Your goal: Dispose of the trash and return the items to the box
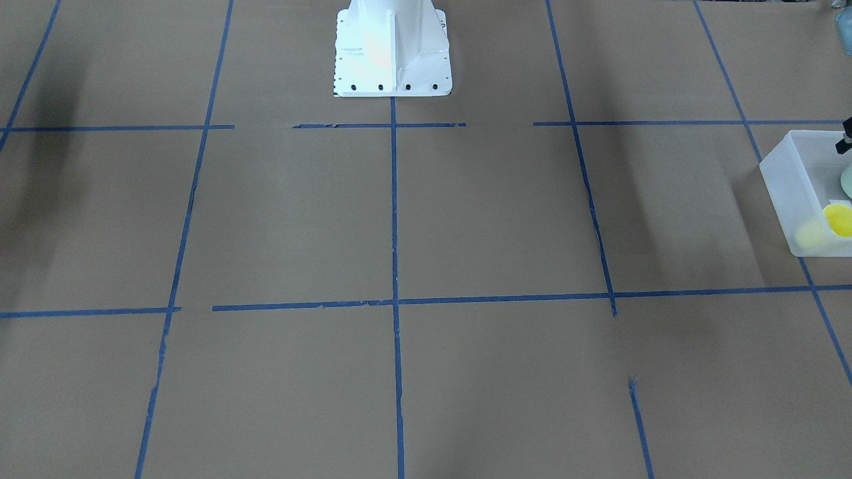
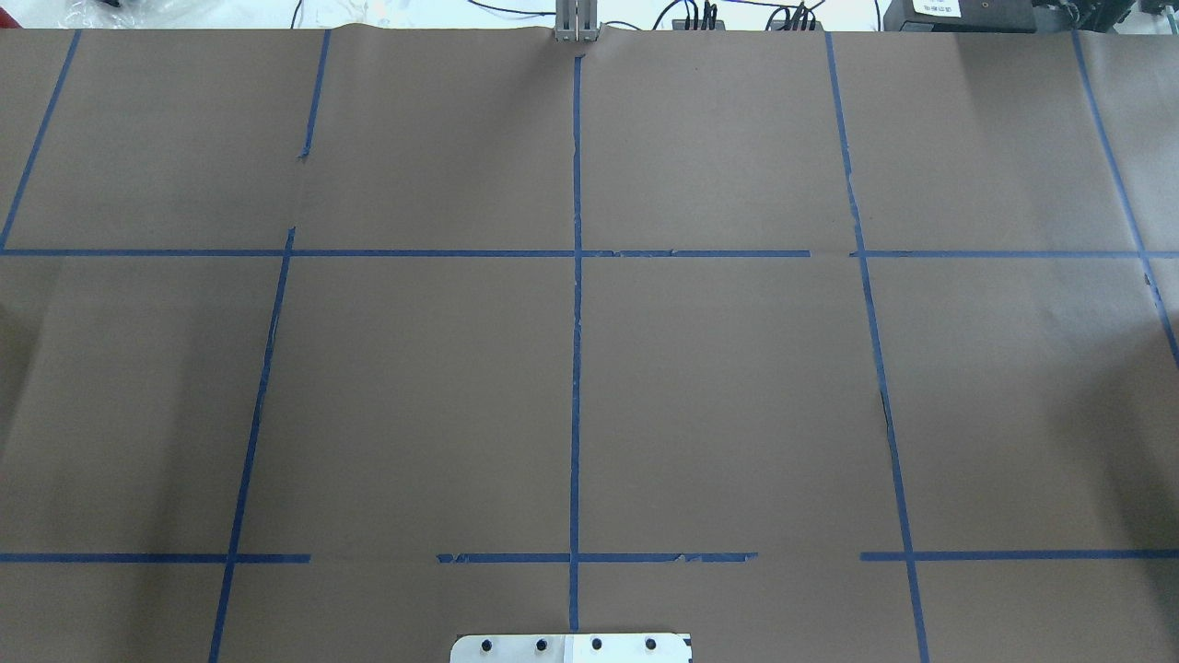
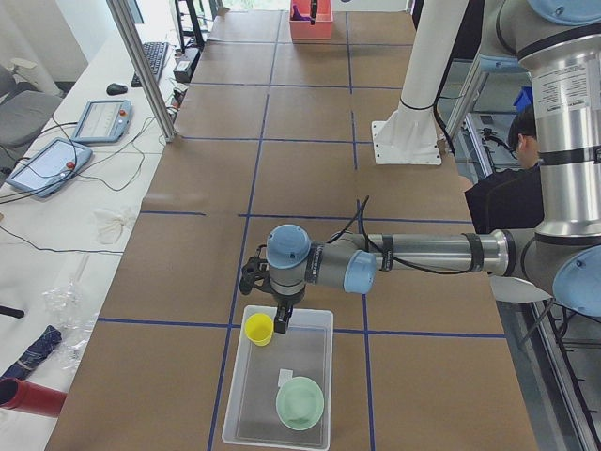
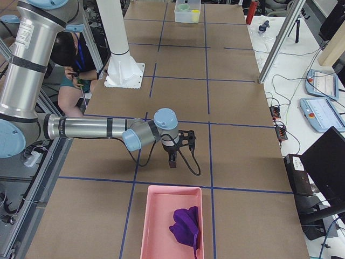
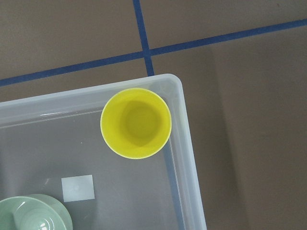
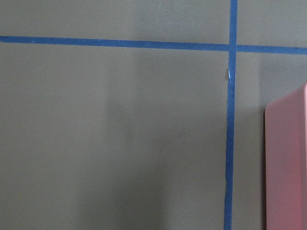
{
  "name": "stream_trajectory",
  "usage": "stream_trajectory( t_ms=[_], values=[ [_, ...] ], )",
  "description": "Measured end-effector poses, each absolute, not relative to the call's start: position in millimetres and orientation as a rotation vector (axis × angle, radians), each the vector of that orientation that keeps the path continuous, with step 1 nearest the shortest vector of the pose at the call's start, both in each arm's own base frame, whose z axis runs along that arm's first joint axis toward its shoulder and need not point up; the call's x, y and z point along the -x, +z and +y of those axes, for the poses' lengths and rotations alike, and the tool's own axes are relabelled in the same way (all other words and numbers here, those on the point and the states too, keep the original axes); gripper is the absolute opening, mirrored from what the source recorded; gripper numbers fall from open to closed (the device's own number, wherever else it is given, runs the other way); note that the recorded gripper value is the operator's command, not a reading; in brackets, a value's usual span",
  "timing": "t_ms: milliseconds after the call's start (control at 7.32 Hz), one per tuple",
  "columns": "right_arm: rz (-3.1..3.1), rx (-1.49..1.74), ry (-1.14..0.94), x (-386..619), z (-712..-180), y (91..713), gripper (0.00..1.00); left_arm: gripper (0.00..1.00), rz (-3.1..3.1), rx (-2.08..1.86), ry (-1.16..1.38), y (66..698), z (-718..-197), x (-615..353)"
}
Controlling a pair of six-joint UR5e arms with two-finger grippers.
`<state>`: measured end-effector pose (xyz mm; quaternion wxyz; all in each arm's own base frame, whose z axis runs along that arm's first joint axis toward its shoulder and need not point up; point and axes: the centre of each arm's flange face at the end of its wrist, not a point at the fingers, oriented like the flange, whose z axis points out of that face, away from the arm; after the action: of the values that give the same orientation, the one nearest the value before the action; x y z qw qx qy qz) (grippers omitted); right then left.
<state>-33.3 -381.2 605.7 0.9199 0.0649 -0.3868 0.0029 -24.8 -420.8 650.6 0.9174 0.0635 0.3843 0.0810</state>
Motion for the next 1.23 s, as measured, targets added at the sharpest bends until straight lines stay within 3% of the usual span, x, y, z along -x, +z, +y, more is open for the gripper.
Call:
stream_trajectory(
  t_ms=[1230],
  values=[
    [-0.611,-0.101,-0.090,-67.7,-390.2,632.6,1.00,1.00,0.793,-0.137,0.169,647.1,-421.0,24.9]
  ],
)
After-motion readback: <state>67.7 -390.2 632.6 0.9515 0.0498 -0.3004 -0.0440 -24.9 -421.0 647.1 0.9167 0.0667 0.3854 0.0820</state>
